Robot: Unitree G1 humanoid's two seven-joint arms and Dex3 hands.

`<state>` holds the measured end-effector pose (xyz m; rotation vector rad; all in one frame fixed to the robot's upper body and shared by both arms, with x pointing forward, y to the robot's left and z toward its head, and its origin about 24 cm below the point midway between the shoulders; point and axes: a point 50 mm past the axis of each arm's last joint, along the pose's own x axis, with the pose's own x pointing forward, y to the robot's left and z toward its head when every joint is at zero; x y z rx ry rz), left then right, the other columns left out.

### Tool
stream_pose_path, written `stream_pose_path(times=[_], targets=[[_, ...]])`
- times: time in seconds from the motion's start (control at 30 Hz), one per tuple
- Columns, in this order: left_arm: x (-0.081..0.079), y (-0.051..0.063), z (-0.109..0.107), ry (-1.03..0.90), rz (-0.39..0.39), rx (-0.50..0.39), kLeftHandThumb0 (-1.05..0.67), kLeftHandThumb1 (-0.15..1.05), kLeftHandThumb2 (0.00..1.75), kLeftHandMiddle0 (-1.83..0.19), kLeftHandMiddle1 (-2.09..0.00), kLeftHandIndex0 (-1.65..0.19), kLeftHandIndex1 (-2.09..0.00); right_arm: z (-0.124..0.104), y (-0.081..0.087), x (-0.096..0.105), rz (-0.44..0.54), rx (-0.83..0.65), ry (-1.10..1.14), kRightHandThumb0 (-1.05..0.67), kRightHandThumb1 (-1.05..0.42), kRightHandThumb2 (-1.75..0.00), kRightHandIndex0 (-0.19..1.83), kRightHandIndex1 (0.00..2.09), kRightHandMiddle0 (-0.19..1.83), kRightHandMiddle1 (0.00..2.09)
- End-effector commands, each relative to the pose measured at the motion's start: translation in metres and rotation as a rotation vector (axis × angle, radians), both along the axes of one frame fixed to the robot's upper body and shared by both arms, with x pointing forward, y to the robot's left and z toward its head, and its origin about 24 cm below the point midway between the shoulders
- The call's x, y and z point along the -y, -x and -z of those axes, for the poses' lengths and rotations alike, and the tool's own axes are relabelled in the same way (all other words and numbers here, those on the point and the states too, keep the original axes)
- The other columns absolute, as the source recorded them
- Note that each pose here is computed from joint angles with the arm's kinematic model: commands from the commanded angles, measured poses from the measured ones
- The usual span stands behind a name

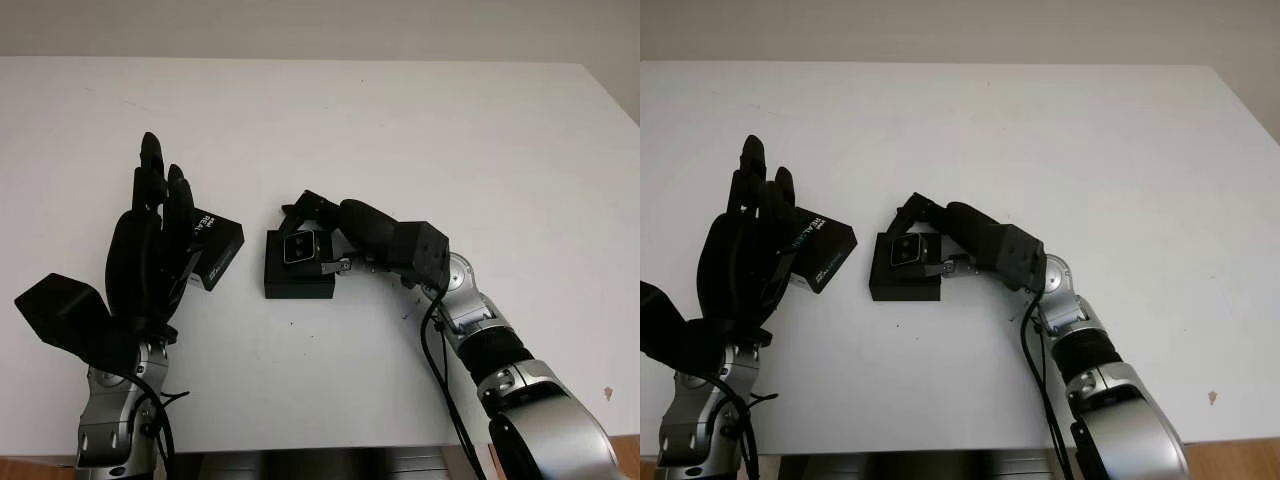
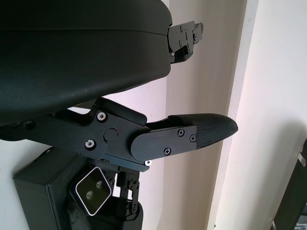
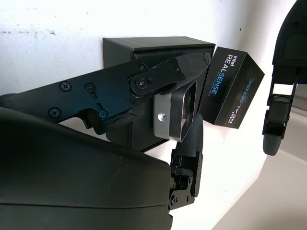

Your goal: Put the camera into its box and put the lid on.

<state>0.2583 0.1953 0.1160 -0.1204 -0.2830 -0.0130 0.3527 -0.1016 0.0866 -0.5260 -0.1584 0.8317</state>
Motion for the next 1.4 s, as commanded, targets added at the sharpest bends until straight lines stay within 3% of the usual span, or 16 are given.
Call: stream_pose_path(times=[0.0,0.4,0.5,0.73,0.83,1.17,1.37], targets=[[-0.001,0.000,-0.001,-0.010,-0.003,0.004,-0.69,1.05,0.55,0.19,0.00,0.19,0.00,0.024,0.007,0.006,0.012,-0.096,0.040,-0.45,-1.04,-0.05,-0.03,0.47,0.33,1.60],[-0.001,0.000,-0.001,0.000,-0.003,0.006,-0.68,1.05,0.54,0.19,0.00,0.19,0.00,0.026,0.009,0.002,-0.053,-0.140,0.069,-0.45,-1.03,-0.05,-0.08,0.54,0.29,1.59],[-0.001,0.000,-0.001,-0.006,-0.003,0.004,-0.68,1.05,0.55,0.19,0.00,0.19,0.00,0.026,0.009,0.002,-0.070,-0.153,0.116,-0.49,-1.01,-0.05,-0.17,0.53,0.14,1.36],[-0.001,0.001,0.000,-0.003,-0.003,0.000,-0.69,1.05,0.54,0.19,0.00,0.19,0.00,0.021,0.011,0.002,-0.082,-0.130,0.161,-0.53,-0.92,-0.05,-0.19,0.10,-0.05,0.60],[-0.001,0.000,-0.001,-0.006,-0.004,-0.002,-0.69,1.05,0.53,0.19,0.00,0.19,0.00,0.020,0.011,0.002,-0.085,-0.125,0.164,-0.52,-0.91,-0.05,-0.19,0.01,-0.08,0.37],[-0.001,0.000,-0.001,-0.007,-0.009,-0.006,-0.69,1.05,0.54,0.19,0.00,0.19,0.00,0.015,0.012,0.002,-0.100,-0.125,0.171,-0.51,-0.88,-0.05,-0.19,0.00,-0.19,0.13],[-0.002,0.000,-0.001,-0.009,-0.010,-0.005,-0.69,1.05,0.54,0.19,0.00,0.19,0.00,0.002,0.013,0.008,-0.037,-0.007,0.172,-0.55,-0.87,-0.05,-0.19,0.00,-0.15,0.03]])
